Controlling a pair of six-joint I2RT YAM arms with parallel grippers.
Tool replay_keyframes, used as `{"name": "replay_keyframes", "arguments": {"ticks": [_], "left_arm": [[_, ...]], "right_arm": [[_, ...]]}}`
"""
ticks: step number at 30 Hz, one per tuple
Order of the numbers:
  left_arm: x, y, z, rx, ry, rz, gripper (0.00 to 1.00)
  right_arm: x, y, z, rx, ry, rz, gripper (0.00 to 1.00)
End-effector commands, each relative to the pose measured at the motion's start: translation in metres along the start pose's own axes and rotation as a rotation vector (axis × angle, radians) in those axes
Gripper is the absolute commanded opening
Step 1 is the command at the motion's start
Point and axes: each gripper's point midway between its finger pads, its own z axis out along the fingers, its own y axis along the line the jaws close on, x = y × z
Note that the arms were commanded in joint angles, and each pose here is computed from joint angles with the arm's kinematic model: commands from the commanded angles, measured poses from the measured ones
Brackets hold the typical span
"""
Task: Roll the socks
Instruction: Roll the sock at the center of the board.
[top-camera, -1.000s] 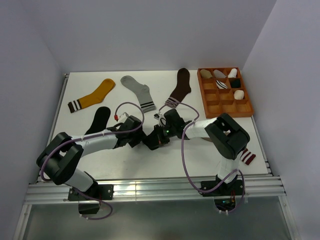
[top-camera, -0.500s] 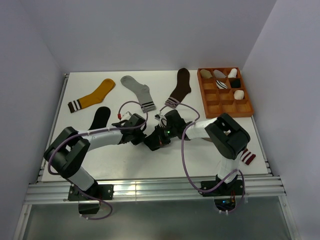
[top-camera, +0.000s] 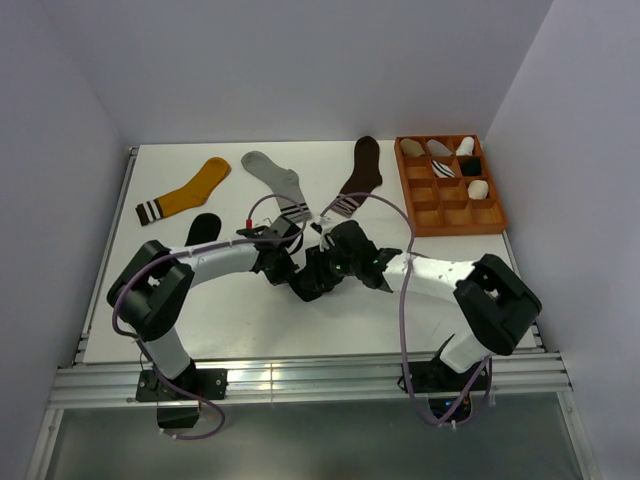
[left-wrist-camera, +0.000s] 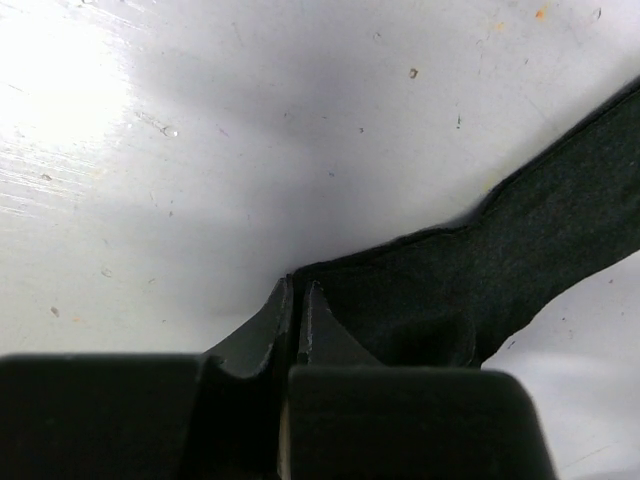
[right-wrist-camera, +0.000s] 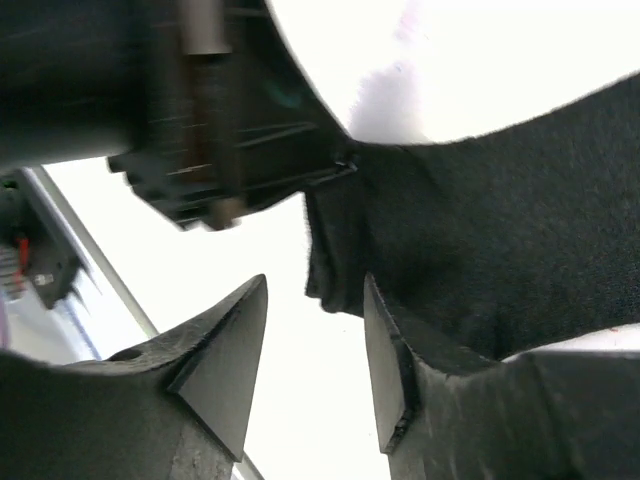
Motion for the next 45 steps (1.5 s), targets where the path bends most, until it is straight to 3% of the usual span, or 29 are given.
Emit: {"name": "replay_keyframes", "arguments": {"ticks": [1,11,28,45], "left_arm": [[0.004,0.005,-0.005,-0.058,0.039,0.047,0.00],[0.007,0.000,-0.004,-0.069,0.072,0.067,0.00],[0.007,-0.002,0.002,-0.060,0.086,0.045,0.00],[0.008,0.002,0.006,-0.063,0.096,0.032,0.00]], "right_arm": [[-0.005,-0.006,-0.006,0.112,-0.078,-0.112,0.52],[0.004,0.001,0.003,0.244,-0.115,-0.273,0.56],[0.018,0.009,0.023,0.327,-0.116,-0.460,0.56],[0.024,0.013,0.036,0.493,-0.131,-0.576,0.45]]}}
